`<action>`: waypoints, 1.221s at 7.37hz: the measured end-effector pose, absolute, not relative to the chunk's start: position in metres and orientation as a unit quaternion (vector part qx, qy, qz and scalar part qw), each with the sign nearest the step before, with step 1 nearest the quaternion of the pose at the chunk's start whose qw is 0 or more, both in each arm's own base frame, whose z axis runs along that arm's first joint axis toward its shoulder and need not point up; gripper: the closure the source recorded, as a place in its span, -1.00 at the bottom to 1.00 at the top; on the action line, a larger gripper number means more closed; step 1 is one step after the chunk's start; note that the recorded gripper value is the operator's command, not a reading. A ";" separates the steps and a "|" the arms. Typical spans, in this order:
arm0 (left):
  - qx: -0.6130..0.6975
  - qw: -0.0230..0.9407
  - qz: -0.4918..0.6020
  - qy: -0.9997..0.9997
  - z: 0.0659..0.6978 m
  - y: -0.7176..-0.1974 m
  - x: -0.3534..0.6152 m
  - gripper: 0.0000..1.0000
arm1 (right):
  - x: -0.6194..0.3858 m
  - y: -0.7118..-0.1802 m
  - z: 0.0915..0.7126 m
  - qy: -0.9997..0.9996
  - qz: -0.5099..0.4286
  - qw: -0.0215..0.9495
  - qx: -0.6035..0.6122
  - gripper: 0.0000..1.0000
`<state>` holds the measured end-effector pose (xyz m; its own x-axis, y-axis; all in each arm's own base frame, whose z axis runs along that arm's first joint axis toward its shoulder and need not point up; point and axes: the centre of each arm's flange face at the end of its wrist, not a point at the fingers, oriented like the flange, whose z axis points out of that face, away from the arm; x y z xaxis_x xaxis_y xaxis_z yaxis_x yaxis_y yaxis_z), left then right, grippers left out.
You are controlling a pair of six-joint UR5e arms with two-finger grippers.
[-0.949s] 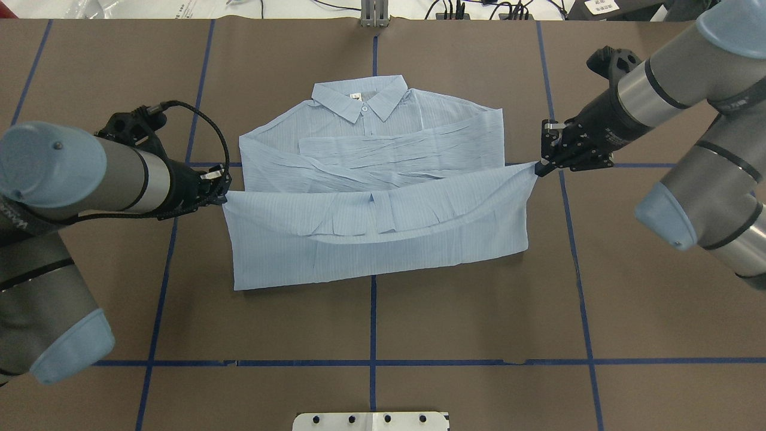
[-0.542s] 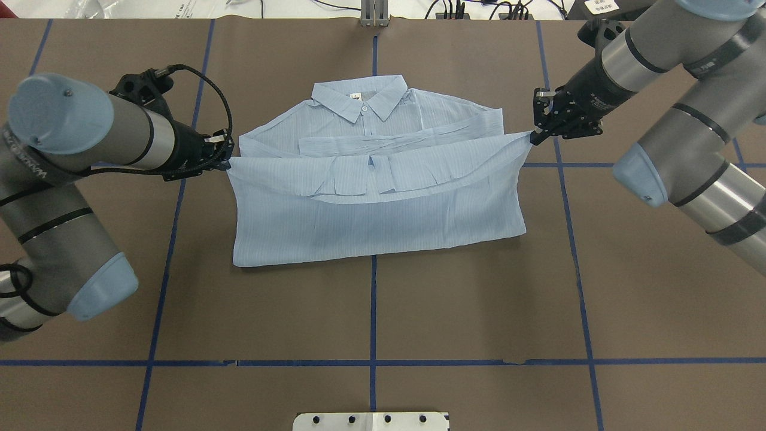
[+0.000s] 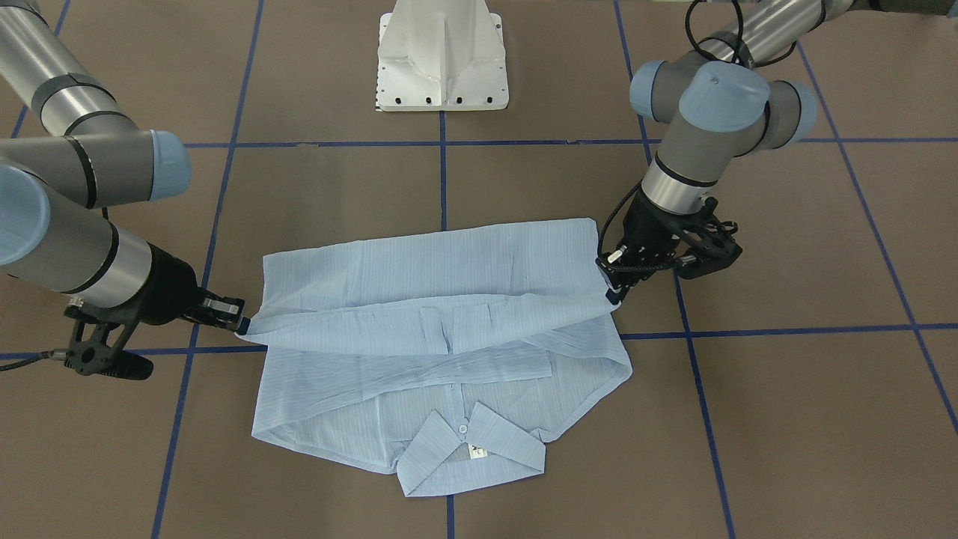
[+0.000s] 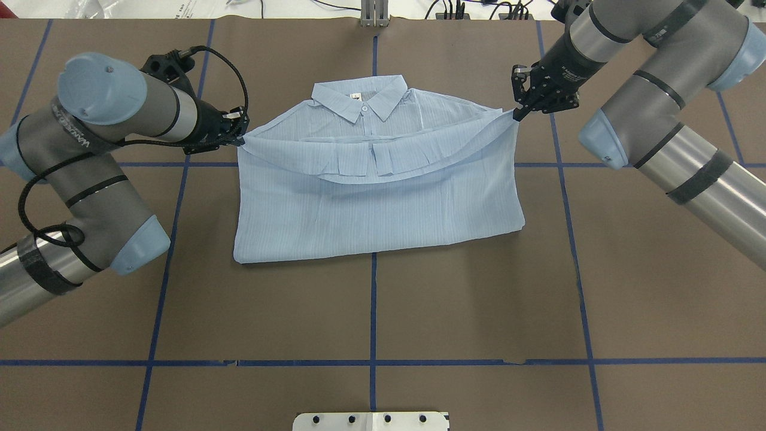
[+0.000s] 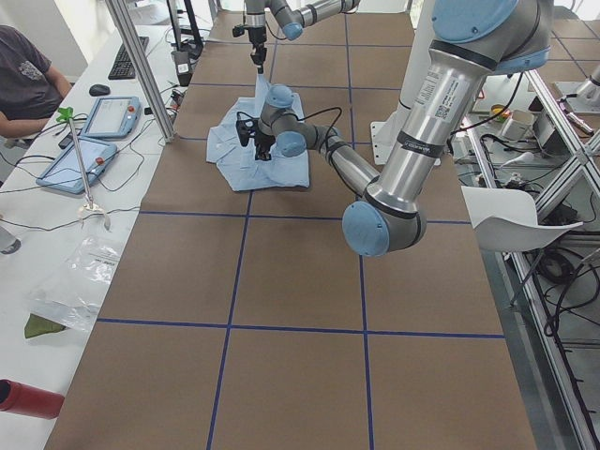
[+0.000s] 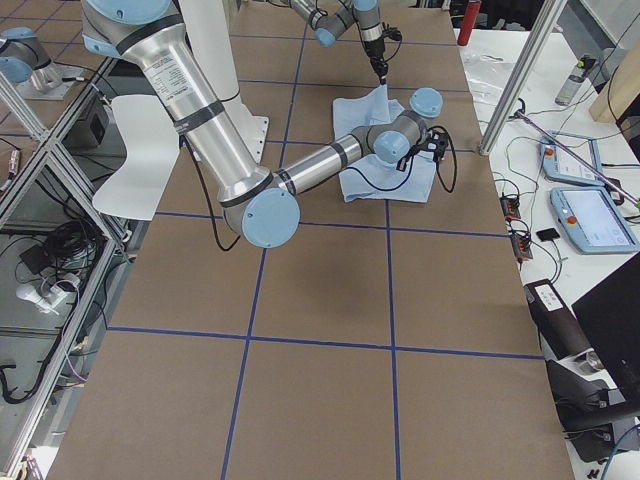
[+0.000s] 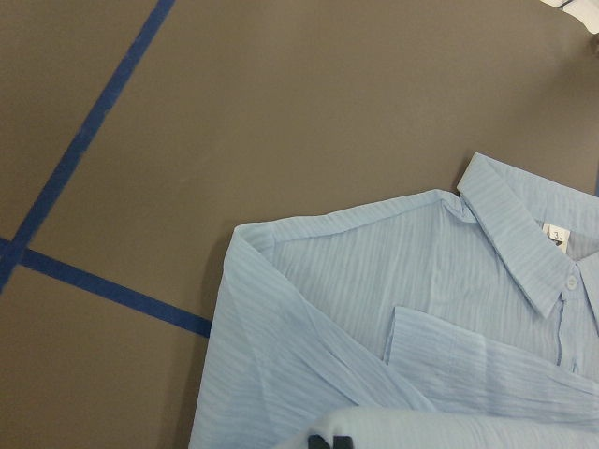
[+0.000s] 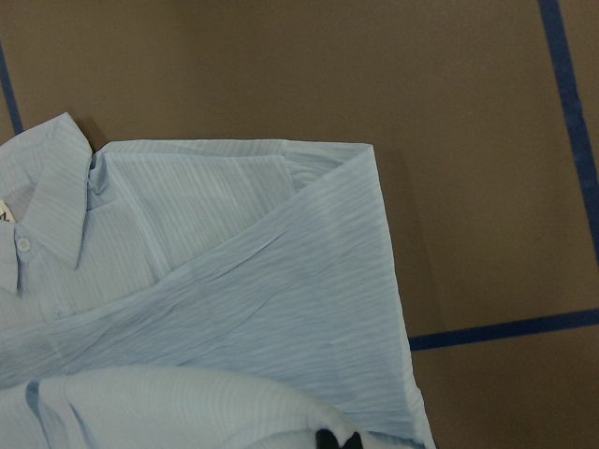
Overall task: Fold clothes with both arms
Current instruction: 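Lay the hem down near the collar and open both grippers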
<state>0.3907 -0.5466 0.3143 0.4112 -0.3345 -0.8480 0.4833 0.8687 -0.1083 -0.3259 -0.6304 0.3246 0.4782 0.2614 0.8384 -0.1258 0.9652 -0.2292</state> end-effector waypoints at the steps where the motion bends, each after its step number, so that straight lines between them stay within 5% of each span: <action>1: 0.085 0.839 -0.245 0.479 0.326 -0.559 0.384 1.00 | -0.325 -0.637 0.333 -0.493 0.114 0.860 -0.069 1.00; 8: 0.091 0.840 -0.244 0.475 0.332 -0.578 0.387 1.00 | -0.345 -0.674 0.331 -0.477 0.112 0.869 -0.066 1.00; 9: 0.091 0.841 -0.244 0.474 0.332 -0.579 0.388 0.18 | -0.347 -0.675 0.330 -0.476 0.112 0.870 -0.064 0.98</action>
<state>0.3883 -0.5789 0.3322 0.4307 -0.3250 -0.8419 0.4974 0.8639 -0.0790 -0.3472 -0.6752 0.3299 0.5226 0.2561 0.8132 -0.1336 0.9666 -0.2186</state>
